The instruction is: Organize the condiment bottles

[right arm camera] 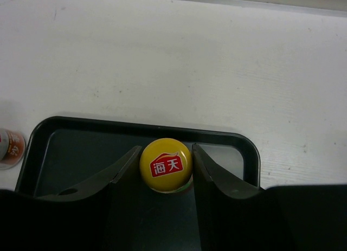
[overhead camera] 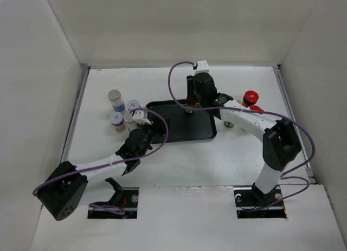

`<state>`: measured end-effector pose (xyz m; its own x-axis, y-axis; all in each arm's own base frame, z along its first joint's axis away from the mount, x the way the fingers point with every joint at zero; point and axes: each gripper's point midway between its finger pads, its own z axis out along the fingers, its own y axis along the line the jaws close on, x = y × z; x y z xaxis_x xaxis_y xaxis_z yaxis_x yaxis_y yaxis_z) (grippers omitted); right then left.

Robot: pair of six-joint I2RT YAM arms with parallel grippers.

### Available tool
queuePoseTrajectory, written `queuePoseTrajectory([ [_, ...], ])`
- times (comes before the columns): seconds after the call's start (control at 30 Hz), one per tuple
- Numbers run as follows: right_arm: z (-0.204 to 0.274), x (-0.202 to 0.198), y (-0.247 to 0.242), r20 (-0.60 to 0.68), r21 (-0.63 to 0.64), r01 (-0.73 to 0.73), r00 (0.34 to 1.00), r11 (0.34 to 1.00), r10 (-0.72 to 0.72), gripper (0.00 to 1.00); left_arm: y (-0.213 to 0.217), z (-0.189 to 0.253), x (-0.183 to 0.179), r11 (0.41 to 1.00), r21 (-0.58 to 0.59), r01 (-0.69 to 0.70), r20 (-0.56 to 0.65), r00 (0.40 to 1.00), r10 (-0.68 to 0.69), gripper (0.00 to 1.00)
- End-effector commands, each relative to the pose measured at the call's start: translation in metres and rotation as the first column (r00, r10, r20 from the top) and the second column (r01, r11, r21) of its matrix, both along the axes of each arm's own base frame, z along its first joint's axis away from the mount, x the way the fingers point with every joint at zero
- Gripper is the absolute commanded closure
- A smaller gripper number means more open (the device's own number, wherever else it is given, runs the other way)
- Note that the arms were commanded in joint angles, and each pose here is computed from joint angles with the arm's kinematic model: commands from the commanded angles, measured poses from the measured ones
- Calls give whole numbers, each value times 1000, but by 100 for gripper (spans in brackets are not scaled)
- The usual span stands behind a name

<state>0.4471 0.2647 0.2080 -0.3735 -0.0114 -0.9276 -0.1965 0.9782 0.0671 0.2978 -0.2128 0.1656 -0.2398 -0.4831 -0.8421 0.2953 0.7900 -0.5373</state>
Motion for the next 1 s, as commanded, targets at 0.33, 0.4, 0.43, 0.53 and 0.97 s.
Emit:
queuePoseTrajectory([
  [0.33, 59, 28, 38, 189, 149, -23, 982, 989, -6, 65, -3, 6, 3, 999, -40, 9, 28, 1000, -8, 50],
  [0.4, 50, 27, 38, 176, 146, -20, 984, 989, -6, 55, -2, 7, 3, 999, -41, 7, 29, 1000, -6, 50],
  [0.43, 50, 25, 39, 177, 147, -23, 984, 989, -4, 51, -2, 7, 3, 999, -43, 7, 31, 999, -6, 50],
  [0.53, 60, 16, 36, 198, 163, -35, 980, 986, 2, 35, -2, 4, 4, 999, -38, 4, 25, 1000, -3, 49],
  [0.97, 84, -78, -135, 254, 262, 303, 895, 917, -368, 78, -3, 4, 5, 997, -70, 20, 15, 1000, -19, 49],
])
